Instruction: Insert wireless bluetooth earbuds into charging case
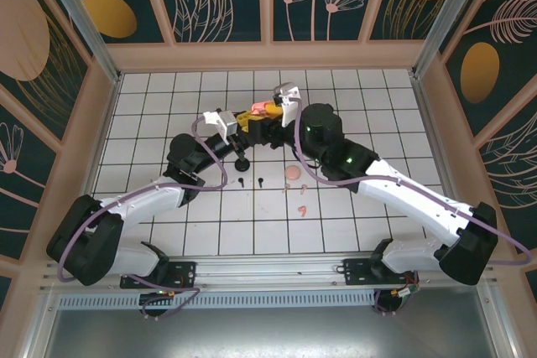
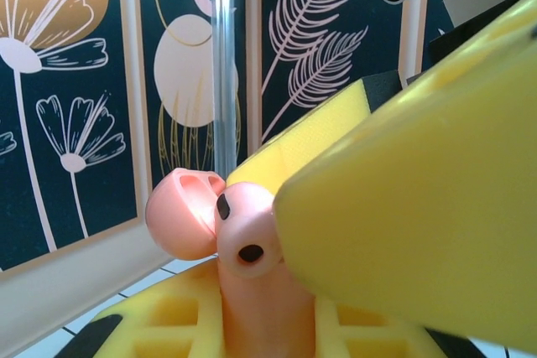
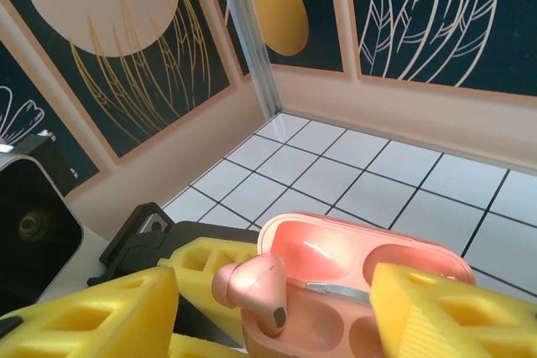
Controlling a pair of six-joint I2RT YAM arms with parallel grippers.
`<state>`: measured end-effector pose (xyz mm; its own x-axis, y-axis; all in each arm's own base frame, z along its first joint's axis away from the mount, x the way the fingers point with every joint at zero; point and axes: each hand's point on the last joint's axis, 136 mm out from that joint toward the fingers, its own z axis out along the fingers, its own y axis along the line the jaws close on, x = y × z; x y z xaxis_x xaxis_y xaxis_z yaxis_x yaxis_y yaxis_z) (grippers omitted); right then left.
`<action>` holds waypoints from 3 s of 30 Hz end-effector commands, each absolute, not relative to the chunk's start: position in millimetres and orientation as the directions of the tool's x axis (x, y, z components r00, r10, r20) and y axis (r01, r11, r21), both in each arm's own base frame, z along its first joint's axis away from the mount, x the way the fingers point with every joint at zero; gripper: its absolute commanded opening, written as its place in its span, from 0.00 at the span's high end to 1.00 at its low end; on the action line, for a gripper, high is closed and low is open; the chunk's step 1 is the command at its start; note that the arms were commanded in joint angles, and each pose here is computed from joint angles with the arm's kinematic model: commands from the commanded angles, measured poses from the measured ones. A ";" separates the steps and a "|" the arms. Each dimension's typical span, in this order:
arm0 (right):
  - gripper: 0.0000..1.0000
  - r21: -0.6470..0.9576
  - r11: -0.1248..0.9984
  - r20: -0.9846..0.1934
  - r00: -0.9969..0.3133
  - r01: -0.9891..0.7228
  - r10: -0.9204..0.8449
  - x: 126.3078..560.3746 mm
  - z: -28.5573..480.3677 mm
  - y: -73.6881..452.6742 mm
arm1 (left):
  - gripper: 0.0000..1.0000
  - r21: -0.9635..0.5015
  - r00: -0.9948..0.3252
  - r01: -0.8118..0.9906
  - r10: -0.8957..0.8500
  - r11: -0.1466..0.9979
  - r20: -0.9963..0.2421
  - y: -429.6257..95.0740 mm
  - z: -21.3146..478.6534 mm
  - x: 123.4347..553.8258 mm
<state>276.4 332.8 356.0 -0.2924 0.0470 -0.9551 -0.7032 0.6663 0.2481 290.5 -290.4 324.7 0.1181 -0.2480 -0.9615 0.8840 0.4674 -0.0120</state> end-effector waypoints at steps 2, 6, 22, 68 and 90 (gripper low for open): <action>0.31 0.269 0.702 -0.942 -0.331 -0.660 0.050 282.5 354.9 327.6 | 1.00 0.058 0.233 0.892 -0.345 0.449 -0.909 -285.1 366.3 275.9; 0.26 0.291 0.683 -0.941 -0.328 -0.670 0.079 279.4 368.6 328.5 | 1.00 0.057 0.231 0.892 -0.345 0.448 -0.910 -285.2 365.8 276.2; 0.16 0.396 0.588 -0.918 -0.309 -0.706 0.247 257.1 435.7 314.4 | 1.00 0.041 0.219 0.894 -0.356 0.445 -0.909 -286.0 361.2 277.9; 0.24 0.421 0.842 -0.763 -0.634 -0.337 0.127 286.4 376.6 343.5 | 1.00 0.049 0.245 0.796 -0.249 0.603 -0.937 -277.8 343.1 310.0; 0.26 0.378 0.879 -0.766 -0.631 -0.291 0.120 293.1 362.7 328.4 | 1.00 0.049 0.251 0.800 -0.259 0.598 -0.933 -276.8 346.7 307.4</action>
<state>295.0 342.4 355.4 -0.6457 0.1083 -0.7559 -0.3060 0.8702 0.3861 312.8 -275.8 328.6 0.2014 -0.2279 -0.9526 0.7923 0.6097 0.0217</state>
